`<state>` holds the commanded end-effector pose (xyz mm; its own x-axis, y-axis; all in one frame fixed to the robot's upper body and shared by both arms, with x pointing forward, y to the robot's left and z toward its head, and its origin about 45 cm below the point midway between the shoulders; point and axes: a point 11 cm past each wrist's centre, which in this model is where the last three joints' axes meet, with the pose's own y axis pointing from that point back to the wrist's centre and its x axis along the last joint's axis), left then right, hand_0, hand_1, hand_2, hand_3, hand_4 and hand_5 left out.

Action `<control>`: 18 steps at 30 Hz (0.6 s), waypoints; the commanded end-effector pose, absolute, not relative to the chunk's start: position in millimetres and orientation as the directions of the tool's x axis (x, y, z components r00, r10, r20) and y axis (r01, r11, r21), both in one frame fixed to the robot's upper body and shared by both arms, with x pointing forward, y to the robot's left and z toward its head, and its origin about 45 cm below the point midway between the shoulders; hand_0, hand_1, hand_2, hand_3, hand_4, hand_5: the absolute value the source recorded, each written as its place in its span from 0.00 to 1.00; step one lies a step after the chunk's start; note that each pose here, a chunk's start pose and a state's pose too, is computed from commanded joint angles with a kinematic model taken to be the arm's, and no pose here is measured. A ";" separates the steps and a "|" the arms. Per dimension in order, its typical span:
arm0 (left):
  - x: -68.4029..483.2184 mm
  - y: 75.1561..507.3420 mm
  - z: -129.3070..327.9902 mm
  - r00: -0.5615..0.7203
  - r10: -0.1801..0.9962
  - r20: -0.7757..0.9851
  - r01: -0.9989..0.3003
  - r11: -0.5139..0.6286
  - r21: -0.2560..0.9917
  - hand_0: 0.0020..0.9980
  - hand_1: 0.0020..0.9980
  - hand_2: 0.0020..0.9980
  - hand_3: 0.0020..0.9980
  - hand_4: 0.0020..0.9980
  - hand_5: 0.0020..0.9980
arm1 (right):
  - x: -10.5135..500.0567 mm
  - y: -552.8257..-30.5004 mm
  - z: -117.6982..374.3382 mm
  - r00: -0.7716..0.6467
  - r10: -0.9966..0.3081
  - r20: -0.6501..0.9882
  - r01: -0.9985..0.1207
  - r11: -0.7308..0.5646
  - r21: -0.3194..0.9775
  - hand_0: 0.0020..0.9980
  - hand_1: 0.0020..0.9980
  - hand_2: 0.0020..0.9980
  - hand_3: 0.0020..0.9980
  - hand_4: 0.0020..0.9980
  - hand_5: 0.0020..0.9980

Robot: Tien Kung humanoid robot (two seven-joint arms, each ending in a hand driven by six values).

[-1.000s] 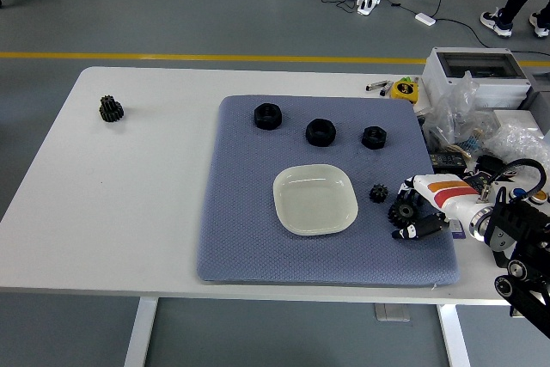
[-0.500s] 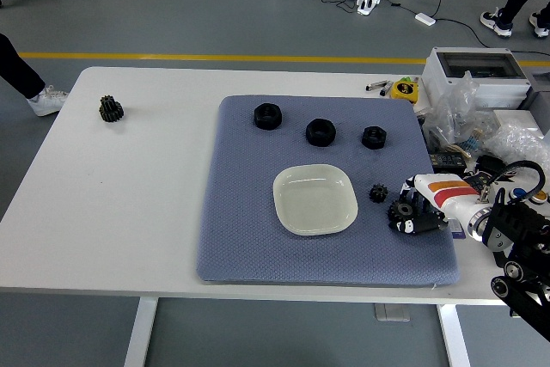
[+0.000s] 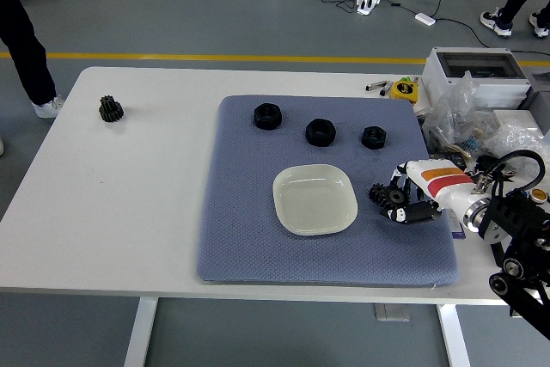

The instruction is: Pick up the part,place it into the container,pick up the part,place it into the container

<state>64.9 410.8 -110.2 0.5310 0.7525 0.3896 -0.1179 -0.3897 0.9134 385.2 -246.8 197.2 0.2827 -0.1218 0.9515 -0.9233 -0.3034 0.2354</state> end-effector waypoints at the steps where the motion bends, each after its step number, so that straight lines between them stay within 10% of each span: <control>1: 65.0 411.1 -110.1 0.531 0.752 0.390 -0.118 -0.390 0.913 0.67 0.64 0.65 0.60 0.65 0.60 | 384.7 -242.3 201.7 0.270 -0.121 0.955 -0.923 -0.315 0.221 0.15 0.30 0.40 0.46 0.73 0.36; 18: 62.2 413.6 -109.8 0.528 0.754 0.392 -0.113 -0.394 0.912 0.67 0.63 0.65 0.60 0.64 0.59 | 369.1 -133.3 230.6 0.210 -0.076 0.975 -0.801 -0.586 0.127 0.15 0.31 0.40 0.46 0.74 0.35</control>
